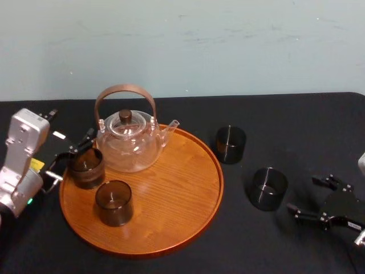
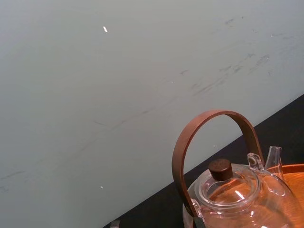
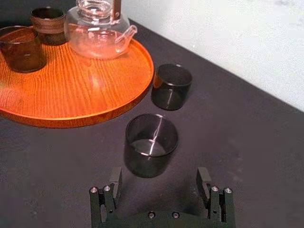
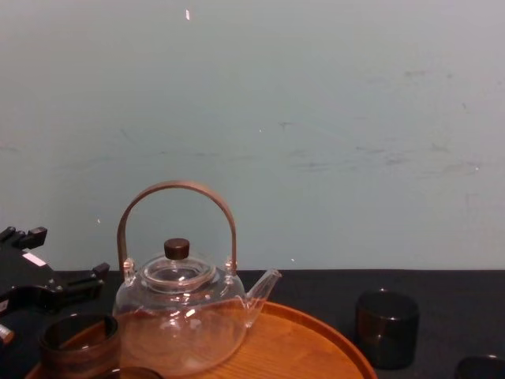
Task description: Pick up the glass from the table and place it on the tray.
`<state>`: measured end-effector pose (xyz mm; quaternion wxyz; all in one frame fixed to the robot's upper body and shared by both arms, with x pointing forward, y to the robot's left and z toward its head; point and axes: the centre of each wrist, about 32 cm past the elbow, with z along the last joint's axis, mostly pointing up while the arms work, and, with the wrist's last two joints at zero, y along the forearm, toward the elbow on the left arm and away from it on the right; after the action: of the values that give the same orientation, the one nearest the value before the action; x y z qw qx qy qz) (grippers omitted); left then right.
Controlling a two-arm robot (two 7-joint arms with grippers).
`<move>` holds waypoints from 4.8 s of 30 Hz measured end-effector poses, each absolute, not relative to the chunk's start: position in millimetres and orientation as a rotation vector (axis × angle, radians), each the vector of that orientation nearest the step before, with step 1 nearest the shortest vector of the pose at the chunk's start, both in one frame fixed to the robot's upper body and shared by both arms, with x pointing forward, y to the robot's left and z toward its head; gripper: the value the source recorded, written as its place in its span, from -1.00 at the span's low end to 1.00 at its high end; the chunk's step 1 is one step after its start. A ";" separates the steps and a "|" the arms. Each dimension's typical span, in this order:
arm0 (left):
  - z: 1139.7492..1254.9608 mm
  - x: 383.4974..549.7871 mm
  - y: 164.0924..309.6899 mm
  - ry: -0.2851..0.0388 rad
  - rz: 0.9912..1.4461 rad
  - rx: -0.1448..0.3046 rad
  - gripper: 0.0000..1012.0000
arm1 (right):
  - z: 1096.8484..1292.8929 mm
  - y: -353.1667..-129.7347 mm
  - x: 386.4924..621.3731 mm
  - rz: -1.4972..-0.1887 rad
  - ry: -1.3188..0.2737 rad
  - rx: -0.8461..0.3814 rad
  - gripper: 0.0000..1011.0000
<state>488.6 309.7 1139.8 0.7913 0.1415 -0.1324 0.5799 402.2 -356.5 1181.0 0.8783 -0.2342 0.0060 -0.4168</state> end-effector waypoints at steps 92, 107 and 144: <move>1139.8 488.6 309.6 -0.285 1.248 0.304 0.98 | 1173.4 -313.5 462.2 -0.827 0.150 -0.498 0.98; 1139.8 488.6 309.7 -0.285 1.248 0.304 0.98 | 1173.5 -313.9 462.1 -0.827 0.152 -0.495 0.78; 1139.8 488.6 309.6 -0.285 1.248 0.304 0.98 | 1222.4 -288.8 483.2 -0.652 -0.020 -0.332 0.78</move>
<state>488.6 309.6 1139.8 0.7913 0.1415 -0.1325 0.5799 483.2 -288.8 1222.4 0.9338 -0.1622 -0.0099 -0.3188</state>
